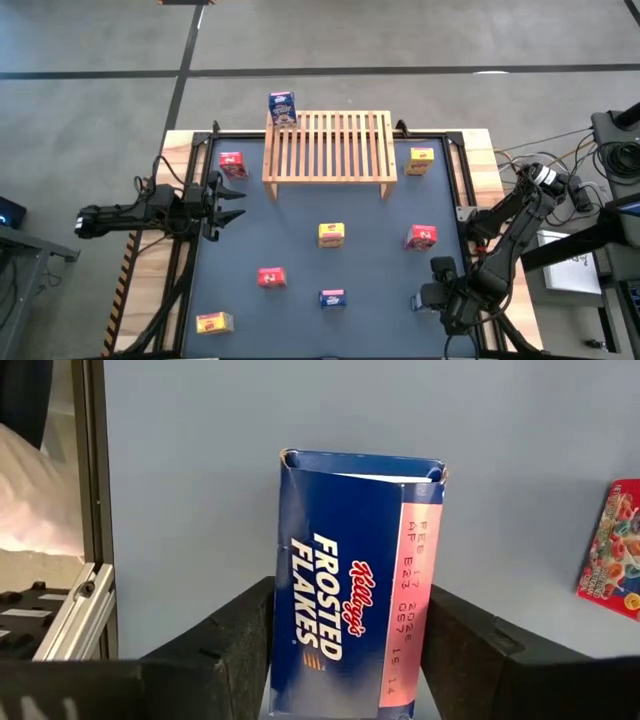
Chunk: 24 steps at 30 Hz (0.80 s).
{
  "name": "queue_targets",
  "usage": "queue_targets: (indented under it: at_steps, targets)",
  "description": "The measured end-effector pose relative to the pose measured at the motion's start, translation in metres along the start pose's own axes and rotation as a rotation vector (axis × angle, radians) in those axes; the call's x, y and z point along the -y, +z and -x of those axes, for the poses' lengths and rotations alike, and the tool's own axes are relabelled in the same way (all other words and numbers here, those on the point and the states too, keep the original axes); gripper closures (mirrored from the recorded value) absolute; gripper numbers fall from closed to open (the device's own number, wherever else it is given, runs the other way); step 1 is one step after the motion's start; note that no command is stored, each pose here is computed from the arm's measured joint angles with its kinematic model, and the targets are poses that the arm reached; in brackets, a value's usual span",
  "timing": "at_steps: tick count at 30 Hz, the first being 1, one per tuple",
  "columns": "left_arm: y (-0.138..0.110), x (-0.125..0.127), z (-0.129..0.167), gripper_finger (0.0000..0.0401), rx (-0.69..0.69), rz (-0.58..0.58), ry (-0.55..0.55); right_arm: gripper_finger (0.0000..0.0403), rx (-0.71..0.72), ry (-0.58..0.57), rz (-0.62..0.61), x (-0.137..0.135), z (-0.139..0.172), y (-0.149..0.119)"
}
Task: Stack cereal on shelf
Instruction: Put the right blue cereal box on the shelf aligned with the other blue cereal box
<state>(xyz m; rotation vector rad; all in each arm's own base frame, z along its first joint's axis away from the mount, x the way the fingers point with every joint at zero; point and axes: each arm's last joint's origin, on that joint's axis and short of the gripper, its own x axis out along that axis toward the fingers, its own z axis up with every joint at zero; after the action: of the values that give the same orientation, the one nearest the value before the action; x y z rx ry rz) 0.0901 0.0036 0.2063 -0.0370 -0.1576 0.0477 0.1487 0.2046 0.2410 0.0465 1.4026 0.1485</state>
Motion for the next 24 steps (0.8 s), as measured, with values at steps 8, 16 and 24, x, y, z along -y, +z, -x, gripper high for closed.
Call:
queue_targets:
  at_steps: [8,16,24]
  targets:
    - [0.000,0.000,0.000,0.0207,0.000,0.000,0.000,0.0236,0.006,0.006,0.010,0.000,0.000,0.000]
    - [0.000,0.000,0.000,0.0207,0.000,0.000,0.000,0.0239,0.102,0.002,0.107,-0.007,0.018,0.010]
    - [0.000,0.000,0.000,0.0207,0.000,0.000,0.000,0.0239,0.282,-0.112,0.286,-0.007,0.047,0.029]
